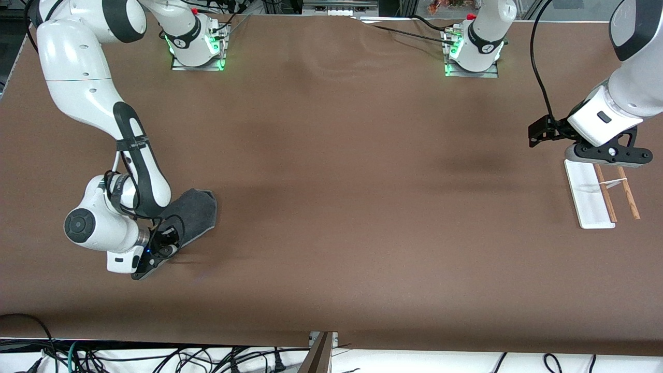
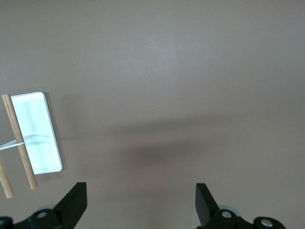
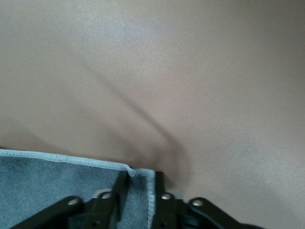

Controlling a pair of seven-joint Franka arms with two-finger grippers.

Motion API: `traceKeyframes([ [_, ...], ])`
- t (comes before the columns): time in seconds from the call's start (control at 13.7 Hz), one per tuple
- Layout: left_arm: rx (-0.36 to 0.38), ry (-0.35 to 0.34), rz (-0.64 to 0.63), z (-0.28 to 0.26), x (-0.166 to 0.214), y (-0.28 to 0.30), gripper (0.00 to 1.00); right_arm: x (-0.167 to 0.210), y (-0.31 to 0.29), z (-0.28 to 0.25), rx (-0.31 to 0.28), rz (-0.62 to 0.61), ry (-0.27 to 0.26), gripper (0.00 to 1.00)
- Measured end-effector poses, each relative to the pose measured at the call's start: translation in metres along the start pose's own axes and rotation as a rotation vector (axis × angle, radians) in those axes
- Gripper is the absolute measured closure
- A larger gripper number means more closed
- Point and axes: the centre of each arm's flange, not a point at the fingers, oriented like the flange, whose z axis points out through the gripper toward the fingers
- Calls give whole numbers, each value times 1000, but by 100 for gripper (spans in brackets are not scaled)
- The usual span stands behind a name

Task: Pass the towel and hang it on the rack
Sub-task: 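Close the right gripper on the grey towel's edge, then lift the towel with the right gripper toward the table middle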

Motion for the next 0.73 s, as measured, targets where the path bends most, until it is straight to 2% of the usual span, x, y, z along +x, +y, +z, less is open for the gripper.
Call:
traceKeyframes([
  [0.07,0,0,0,0,0,0,0,0,-1,0,5,0,-5,77],
  [0.22,0,-1,-2,0,0,-1,0,-1,-2,1,14,0,-14,89],
  [0.29,0,-1,-3,0,0,-1,0,-1,-2,1,21,0,-21,89],
  [0.44,0,-2,-4,0,0,-2,0,-2,-5,0,42,0,-40,98],
  [0.58,0,-3,-4,0,0,-2,0,2,-8,-16,48,4,-42,98],
  [0.73,0,-4,-4,0,-1,-2,0,18,-20,-61,59,0,-45,98],
])
